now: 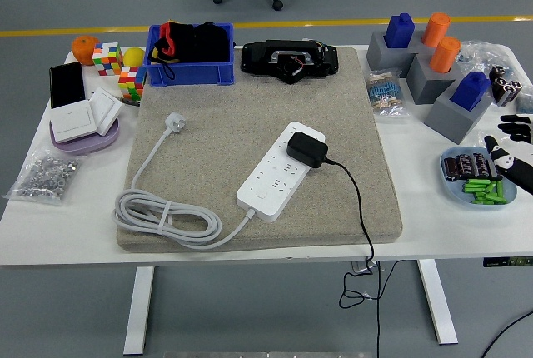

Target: Press the white button,pick up the black plug,place it near the board,insert it into the board

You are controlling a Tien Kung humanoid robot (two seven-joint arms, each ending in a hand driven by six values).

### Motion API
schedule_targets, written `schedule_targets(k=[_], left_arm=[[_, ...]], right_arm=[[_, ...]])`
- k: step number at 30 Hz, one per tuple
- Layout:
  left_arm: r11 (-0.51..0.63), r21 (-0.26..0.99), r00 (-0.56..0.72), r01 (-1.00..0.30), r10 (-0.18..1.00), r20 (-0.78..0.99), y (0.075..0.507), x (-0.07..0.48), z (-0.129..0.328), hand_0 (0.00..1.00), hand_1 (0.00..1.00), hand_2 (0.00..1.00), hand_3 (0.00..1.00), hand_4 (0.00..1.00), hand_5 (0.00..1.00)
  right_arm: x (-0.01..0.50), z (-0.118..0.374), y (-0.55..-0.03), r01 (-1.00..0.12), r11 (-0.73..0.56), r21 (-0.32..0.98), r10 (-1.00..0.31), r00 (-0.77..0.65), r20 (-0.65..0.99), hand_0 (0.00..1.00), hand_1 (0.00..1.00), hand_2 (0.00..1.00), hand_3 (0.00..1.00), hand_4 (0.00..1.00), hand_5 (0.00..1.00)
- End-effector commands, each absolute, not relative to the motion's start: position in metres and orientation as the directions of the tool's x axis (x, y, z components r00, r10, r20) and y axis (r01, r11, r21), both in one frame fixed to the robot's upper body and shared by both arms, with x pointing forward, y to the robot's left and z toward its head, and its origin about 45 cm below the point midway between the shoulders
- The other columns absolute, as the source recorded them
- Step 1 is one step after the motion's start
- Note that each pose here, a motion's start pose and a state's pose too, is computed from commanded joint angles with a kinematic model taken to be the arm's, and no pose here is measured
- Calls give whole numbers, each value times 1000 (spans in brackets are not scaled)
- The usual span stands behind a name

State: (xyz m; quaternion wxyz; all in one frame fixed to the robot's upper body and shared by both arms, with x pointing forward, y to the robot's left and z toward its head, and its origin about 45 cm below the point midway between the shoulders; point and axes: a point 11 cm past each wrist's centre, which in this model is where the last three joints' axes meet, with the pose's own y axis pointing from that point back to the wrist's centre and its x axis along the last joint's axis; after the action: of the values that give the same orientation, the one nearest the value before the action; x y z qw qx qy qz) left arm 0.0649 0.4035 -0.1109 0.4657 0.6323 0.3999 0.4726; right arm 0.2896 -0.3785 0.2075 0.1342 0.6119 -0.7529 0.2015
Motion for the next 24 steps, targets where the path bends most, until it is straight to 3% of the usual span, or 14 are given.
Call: schedule_targets(k=[24], left_arm=[[-244,968,238,61,945,223,401,68,-111,685,674,658,682,555,191]], right_arm=[[292,205,-377,-979,167,-120,-871,-204,447,633,612,562,601,782,236]])
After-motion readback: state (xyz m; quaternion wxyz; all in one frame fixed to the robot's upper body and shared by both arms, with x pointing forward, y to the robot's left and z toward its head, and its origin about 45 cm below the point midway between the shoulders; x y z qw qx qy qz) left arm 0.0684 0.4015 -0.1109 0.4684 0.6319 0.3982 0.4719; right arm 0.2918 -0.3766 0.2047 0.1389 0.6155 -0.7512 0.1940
